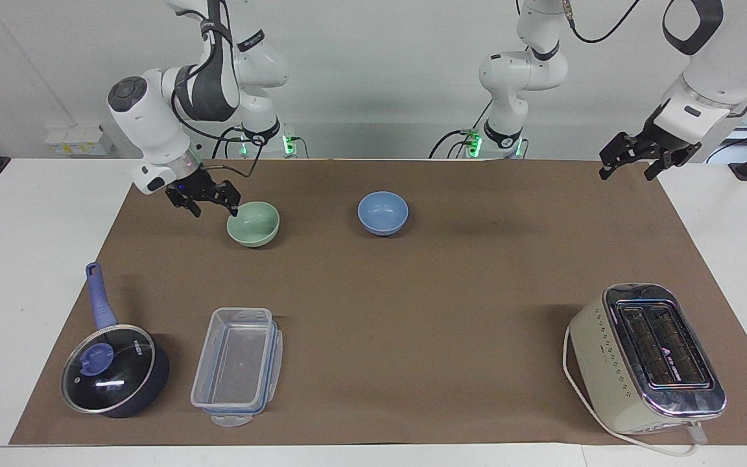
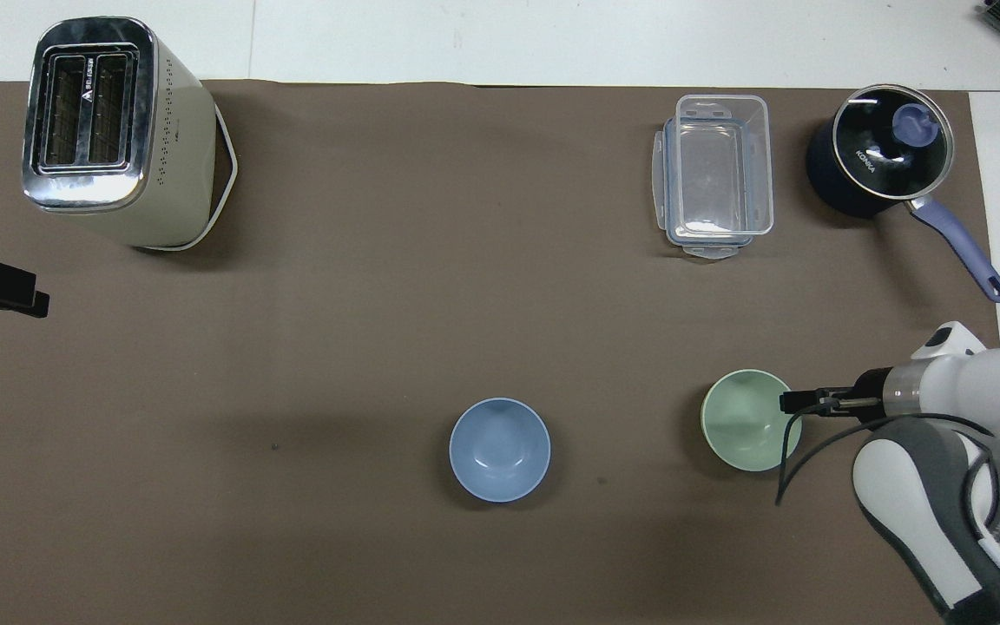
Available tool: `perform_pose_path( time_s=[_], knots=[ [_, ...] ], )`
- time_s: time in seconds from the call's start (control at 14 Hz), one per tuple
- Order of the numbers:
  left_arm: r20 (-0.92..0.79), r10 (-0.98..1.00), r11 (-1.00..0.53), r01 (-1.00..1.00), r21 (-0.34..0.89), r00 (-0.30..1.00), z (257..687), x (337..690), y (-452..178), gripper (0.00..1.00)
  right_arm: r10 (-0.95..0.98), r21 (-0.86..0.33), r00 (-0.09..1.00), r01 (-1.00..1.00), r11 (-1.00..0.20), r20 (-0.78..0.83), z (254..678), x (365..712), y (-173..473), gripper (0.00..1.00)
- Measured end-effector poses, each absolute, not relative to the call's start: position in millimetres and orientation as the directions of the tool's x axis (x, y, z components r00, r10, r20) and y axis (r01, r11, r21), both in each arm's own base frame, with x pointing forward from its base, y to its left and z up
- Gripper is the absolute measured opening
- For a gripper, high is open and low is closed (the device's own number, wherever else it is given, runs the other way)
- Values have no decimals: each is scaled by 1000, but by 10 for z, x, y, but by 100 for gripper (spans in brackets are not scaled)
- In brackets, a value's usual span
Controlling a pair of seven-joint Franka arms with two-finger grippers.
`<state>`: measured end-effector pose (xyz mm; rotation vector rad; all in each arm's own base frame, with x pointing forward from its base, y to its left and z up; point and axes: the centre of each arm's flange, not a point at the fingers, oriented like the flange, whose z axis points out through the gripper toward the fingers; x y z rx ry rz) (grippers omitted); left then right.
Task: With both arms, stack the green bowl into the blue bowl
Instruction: 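Reach the right gripper to the rim of the green bowl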
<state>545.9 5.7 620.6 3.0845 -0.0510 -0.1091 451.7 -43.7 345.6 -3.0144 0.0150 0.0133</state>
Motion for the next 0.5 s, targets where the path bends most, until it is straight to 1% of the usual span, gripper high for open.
perform_pose_path(
  time_s=[0.29,0.5],
  knots=[
    [-70,-35,-998,-31,56,997,6206,5458,57,100,15,-127,999,11,-992,-31,3240,4414,-453,100],
    [-70,-35,-998,-31,56,997,6206,5458,57,100,28,-128,999,22,-992,-42,3165,4388,-448,97]
  ],
)
